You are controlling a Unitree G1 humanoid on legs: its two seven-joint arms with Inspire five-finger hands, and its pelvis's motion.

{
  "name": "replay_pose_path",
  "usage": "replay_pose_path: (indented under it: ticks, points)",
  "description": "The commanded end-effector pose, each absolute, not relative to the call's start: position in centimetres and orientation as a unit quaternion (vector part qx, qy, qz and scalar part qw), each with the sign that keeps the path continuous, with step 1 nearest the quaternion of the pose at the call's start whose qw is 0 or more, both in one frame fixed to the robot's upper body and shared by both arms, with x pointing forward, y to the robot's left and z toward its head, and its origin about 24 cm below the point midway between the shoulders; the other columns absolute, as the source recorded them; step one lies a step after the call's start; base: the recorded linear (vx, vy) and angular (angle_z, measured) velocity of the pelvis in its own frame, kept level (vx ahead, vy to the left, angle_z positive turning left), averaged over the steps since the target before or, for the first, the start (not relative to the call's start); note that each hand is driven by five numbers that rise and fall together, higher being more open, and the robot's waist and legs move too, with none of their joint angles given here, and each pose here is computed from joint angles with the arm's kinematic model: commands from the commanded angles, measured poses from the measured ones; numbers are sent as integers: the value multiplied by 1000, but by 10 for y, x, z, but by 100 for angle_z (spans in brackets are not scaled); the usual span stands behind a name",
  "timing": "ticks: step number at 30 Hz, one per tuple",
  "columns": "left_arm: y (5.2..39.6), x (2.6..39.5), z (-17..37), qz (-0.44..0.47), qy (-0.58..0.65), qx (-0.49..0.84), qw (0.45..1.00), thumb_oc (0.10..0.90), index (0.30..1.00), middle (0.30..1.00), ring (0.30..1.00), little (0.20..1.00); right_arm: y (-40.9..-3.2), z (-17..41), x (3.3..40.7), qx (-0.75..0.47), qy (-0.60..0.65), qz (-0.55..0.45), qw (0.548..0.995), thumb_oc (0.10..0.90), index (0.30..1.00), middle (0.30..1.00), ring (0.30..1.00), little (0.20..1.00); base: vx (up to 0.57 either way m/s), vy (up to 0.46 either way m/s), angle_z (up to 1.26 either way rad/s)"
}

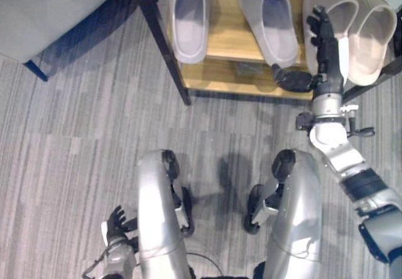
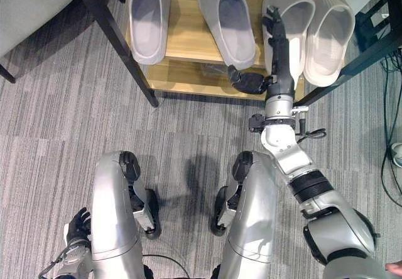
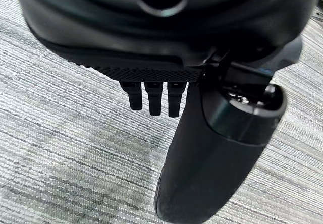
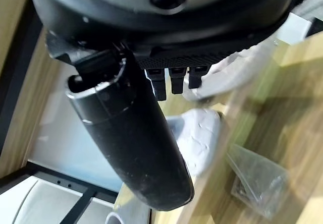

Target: Arrange the slippers neatly on the shoe rack.

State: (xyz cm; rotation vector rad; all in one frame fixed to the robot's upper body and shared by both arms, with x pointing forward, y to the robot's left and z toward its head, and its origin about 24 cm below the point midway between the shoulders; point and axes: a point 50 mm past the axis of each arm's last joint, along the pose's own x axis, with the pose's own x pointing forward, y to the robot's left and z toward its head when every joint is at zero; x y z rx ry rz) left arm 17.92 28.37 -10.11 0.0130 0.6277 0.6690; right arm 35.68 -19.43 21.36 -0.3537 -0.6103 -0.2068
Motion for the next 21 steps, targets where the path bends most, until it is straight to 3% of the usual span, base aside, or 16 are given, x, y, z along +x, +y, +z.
replay_pose_path:
  ticks: [1,21]
  points:
    - [292,153,-109,342,324,38,882,800,900,900,900,900,-176,280,341,-138,-437,-65,887,800,900,900,900,900,0,0,0]
    - [294,162,-105,326,320,50,888,800,900,900,900,900,-116,308,353,-139,-447,38,883,800,900,900,900,900,0,0,0]
